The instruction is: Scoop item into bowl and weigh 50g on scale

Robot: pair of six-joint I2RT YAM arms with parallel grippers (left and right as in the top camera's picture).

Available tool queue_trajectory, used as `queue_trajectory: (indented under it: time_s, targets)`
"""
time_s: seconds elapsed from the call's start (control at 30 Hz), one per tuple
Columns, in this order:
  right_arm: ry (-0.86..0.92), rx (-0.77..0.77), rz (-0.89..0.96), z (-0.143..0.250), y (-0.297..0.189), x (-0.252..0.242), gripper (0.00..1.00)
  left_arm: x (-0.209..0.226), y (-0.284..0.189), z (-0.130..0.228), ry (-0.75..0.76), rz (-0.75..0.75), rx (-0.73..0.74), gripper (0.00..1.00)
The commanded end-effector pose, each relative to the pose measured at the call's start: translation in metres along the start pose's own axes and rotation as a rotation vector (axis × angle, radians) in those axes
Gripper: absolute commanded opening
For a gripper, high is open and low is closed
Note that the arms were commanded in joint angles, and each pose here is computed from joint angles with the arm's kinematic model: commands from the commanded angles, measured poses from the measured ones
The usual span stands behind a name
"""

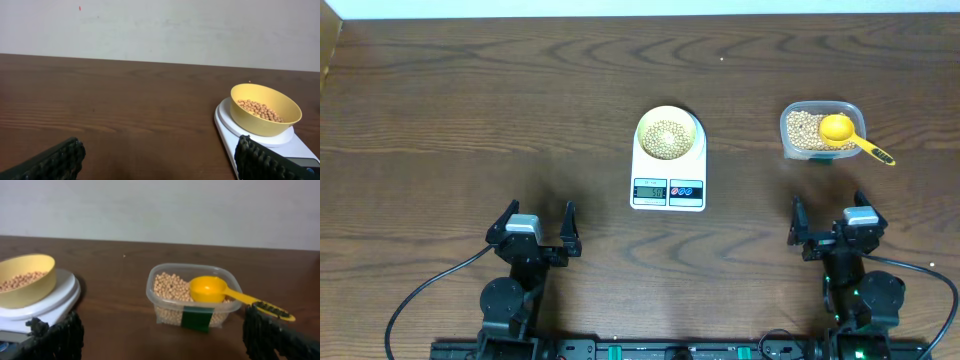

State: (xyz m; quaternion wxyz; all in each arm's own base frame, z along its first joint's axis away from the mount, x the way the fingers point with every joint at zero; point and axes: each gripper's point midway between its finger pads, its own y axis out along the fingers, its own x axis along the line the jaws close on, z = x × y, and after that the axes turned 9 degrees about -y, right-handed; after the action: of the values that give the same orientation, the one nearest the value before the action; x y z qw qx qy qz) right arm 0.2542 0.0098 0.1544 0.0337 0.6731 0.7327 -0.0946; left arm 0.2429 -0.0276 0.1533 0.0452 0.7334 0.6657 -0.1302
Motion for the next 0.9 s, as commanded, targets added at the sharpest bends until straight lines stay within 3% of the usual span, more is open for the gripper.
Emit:
queue_trajectory:
  time_s: [0.0,0.7,0.87]
  targets:
    - [-0.01,0.016,-0.007,0.005,-0.002,0.003,0.99,0.007,0.001,0.015,-0.005,-0.029,0.042,0.98]
    - [-0.073,-0.01,0.043,-0.001,-0.009,-0.005,0.99,0.007,0.001,0.015,-0.005,-0.029,0.042,0.98]
    - [0.015,0.001,0.113,0.002,-0.01,-0.016,0.99,0.007,0.001,0.015,-0.005,-0.029,0.042,0.98]
